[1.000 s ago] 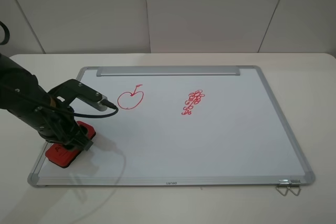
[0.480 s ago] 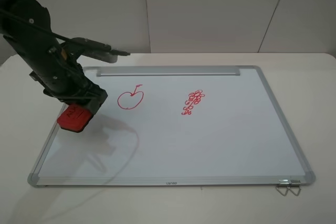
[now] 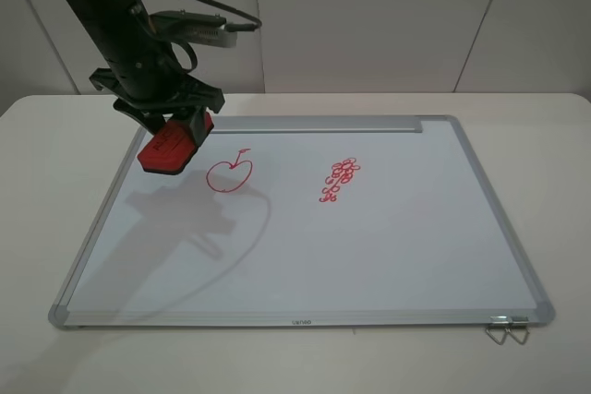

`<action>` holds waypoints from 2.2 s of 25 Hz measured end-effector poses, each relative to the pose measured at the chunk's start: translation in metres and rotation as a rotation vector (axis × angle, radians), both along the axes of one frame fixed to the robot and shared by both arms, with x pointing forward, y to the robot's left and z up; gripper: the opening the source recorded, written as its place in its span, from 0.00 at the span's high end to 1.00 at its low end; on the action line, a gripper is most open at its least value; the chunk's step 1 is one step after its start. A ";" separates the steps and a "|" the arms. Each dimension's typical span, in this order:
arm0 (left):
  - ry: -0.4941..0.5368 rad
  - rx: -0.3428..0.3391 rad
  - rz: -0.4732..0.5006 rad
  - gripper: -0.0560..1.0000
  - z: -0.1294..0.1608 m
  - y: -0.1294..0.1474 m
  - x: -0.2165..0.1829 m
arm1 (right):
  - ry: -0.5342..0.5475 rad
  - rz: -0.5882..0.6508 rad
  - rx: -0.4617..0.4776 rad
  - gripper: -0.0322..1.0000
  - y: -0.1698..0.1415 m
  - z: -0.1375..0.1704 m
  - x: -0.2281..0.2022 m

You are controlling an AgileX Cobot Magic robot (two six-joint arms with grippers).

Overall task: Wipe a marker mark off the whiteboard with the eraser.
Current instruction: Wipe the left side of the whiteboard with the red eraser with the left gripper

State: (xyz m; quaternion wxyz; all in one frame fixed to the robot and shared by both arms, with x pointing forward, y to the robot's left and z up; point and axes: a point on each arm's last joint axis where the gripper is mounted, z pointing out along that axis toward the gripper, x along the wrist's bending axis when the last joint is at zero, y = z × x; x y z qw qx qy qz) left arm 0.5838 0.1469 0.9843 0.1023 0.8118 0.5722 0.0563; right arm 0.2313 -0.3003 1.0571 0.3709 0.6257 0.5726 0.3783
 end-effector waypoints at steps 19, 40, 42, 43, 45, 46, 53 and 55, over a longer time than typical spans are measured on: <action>0.064 0.070 -0.156 0.41 -0.003 0.002 -0.004 | 0.000 0.000 0.000 0.27 0.000 0.000 0.000; 0.087 0.095 -0.191 0.41 -0.067 -0.018 0.043 | 0.000 0.000 0.000 0.27 0.000 0.000 0.000; 0.098 0.100 -0.196 0.41 -0.073 -0.019 0.044 | 0.000 0.000 0.000 0.27 0.000 0.000 0.000; 0.105 0.103 -0.198 0.41 -0.076 -0.018 0.044 | 0.000 0.000 0.000 0.27 0.000 0.000 0.000; 0.113 0.107 -0.203 0.41 -0.081 -0.017 0.045 | 0.000 0.000 0.000 0.27 0.000 0.000 0.000; 0.111 0.106 -0.204 0.41 -0.082 -0.017 0.046 | 0.000 0.000 0.000 0.27 0.000 0.000 0.000; 0.098 0.101 -0.201 0.41 -0.095 -0.016 0.051 | 0.000 0.000 0.000 0.27 0.000 0.000 0.000; 0.110 0.105 -0.201 0.41 -0.100 -0.016 0.051 | 0.000 0.000 0.000 0.27 0.000 0.000 0.000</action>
